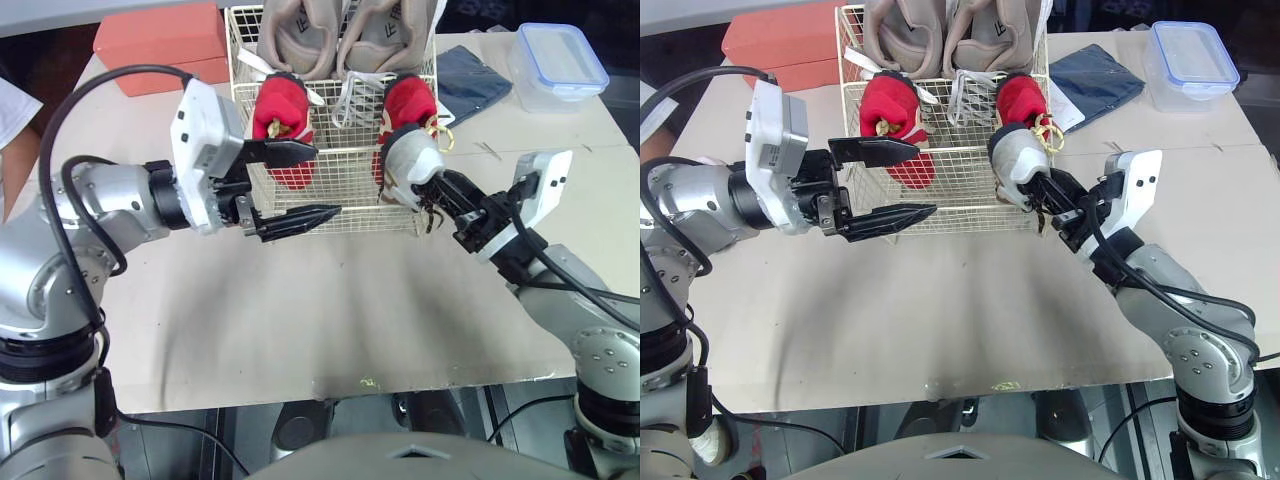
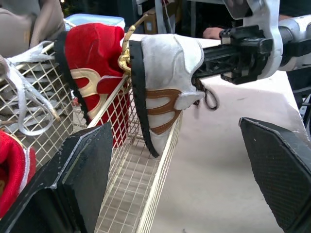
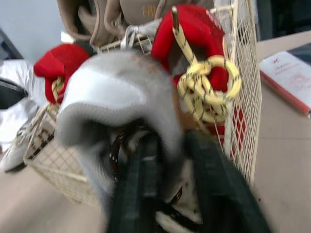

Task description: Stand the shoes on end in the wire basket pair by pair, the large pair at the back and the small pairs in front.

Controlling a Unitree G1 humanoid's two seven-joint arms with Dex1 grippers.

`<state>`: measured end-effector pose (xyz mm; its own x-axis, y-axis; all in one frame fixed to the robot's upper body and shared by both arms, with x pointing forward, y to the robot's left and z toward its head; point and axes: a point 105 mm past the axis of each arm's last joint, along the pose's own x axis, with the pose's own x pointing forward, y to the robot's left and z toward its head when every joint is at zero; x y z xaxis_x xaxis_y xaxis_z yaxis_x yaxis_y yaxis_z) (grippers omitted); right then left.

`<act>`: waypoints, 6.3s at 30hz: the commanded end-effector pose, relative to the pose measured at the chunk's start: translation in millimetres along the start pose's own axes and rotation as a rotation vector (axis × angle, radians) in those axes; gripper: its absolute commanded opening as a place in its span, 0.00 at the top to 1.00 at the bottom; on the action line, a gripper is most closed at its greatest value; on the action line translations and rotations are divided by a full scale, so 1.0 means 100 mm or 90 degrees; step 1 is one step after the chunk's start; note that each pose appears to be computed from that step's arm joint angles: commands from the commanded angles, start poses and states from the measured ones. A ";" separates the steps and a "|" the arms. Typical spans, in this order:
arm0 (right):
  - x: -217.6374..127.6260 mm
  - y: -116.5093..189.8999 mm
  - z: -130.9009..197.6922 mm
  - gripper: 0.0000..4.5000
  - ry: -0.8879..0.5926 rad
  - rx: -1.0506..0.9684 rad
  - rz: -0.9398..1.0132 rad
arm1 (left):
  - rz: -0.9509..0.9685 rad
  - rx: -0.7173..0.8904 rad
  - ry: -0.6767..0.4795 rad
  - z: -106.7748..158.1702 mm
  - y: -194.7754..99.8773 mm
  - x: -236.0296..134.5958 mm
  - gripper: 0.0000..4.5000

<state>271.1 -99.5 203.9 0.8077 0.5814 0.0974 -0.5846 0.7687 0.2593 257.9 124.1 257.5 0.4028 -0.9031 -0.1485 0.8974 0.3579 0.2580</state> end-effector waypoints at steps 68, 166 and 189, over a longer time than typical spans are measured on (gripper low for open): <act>0.13 0.73 1.02 0.00 -0.095 -0.365 0.505 | 0.946 -0.113 0.121 -1.77 1.39 -2.76 0.96; 0.21 0.43 1.10 0.97 -0.132 -0.074 0.587 | -0.063 -0.160 -0.328 0.34 0.08 -0.46 0.01; 0.15 0.88 0.91 0.97 -0.098 -0.055 0.714 | -0.178 -0.187 -0.281 0.18 0.00 -0.13 0.01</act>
<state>251.4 -50.2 306.2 -0.1144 0.9316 0.3452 -0.9932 -0.0998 -0.0597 252.9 133.5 270.8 0.1191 -0.9605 0.2514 0.9927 0.1102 -0.0493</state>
